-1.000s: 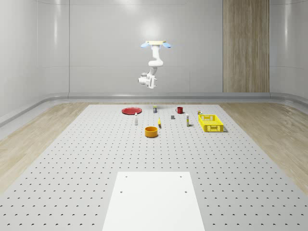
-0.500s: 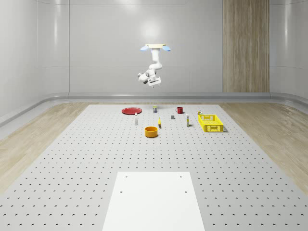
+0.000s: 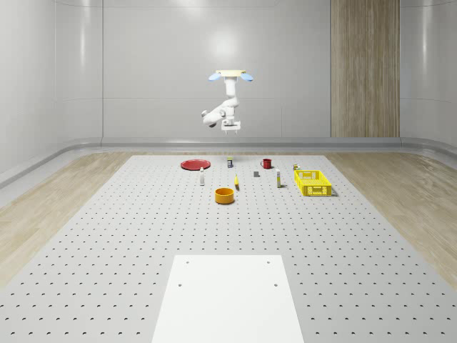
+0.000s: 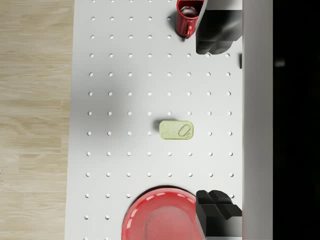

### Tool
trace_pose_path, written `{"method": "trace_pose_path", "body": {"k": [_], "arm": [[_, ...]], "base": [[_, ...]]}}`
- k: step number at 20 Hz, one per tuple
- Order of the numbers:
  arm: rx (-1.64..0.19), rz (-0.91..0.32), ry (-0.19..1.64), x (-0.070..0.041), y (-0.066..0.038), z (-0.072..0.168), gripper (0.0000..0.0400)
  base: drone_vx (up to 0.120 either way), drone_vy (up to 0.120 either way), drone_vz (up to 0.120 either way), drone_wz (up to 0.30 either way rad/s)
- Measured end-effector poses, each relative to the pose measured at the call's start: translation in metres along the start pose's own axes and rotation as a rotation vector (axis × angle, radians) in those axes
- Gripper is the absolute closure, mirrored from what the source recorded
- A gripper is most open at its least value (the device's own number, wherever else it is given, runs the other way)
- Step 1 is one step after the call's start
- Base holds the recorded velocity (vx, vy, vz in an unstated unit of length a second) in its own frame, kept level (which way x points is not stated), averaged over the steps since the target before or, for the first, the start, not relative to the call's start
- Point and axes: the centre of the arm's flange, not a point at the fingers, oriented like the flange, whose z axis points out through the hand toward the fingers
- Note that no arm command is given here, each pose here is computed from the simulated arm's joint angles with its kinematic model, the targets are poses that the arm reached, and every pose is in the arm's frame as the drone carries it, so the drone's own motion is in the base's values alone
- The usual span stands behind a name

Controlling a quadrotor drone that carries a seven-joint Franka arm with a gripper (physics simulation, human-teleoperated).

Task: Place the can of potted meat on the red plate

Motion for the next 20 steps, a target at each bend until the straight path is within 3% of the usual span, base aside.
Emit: {"method": "trace_pose_path", "body": {"k": [9, 20], "arm": [[-0.021, -0.001, 0.023, -0.0022, -0.0021, -0.0001, 0.0000], [-0.025, -0.001, 0.027, -0.0026, -0.0026, -0.0001, 0.0000]], "base": [[-0.031, 0.000, -0.120, 0.000], [0.000, 0.000, -0.120, 0.000]]}}
